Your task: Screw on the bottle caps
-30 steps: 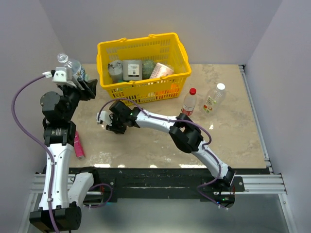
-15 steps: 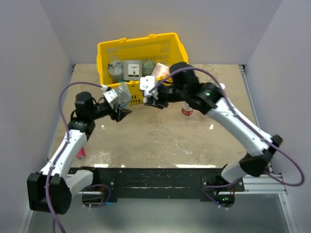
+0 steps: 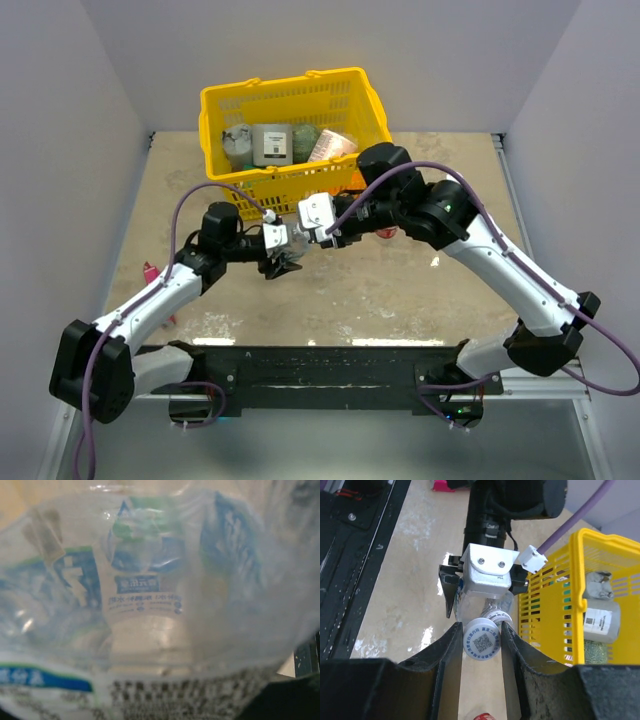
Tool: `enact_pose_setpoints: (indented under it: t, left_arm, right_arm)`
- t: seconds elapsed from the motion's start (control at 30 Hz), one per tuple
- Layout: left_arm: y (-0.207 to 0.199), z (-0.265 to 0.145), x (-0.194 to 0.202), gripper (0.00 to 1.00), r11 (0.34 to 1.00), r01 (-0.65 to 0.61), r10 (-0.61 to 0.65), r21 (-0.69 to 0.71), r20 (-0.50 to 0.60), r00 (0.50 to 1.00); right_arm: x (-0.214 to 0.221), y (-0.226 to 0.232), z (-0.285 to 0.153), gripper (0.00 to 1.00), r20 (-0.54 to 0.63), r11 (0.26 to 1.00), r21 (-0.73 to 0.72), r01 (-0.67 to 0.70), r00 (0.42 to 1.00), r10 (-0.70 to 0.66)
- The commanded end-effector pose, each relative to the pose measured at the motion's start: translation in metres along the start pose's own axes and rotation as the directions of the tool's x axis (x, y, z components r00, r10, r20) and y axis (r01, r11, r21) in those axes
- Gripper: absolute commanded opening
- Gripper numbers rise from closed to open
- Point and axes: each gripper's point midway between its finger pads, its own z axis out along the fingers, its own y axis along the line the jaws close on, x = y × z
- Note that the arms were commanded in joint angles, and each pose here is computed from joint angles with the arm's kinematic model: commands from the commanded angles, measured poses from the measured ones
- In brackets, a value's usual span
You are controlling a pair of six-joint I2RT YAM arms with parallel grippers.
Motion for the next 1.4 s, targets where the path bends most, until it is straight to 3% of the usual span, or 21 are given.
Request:
enact_pose_setpoints:
  t: [0.0,0.83,1.13,1.37]
  left_arm:
    - [-0.005,0.000,-0.007,0.00,0.993,-0.121,0.121,0.009,0.003,0.993]
    - [-0.002,-0.005,-0.028,0.00,0.966,-0.256,0.257,-0.038,0.045,0.965]
    - [0.006,-0.007,-0.036,0.00,0.966,-0.236,0.244,-0.105,0.073,0.967]
    - [0.016,-0.014,-0.053,0.00,0.958,-0.176,0.216,-0.227,0.161,0.963]
  right_arm:
    - [-0.008,0.011,-0.005,0.10,0.028,0.995,-0.042,0.088,0.996,-0.087]
    - [0.010,-0.001,0.016,0.12,-0.007,0.991,-0.012,0.133,0.991,-0.133]
    - [0.023,0.009,0.021,0.12,-0.034,0.981,-0.069,0.181,0.982,-0.184]
    - [0.039,0.020,0.025,0.13,-0.071,0.988,-0.102,0.119,0.989,-0.127]
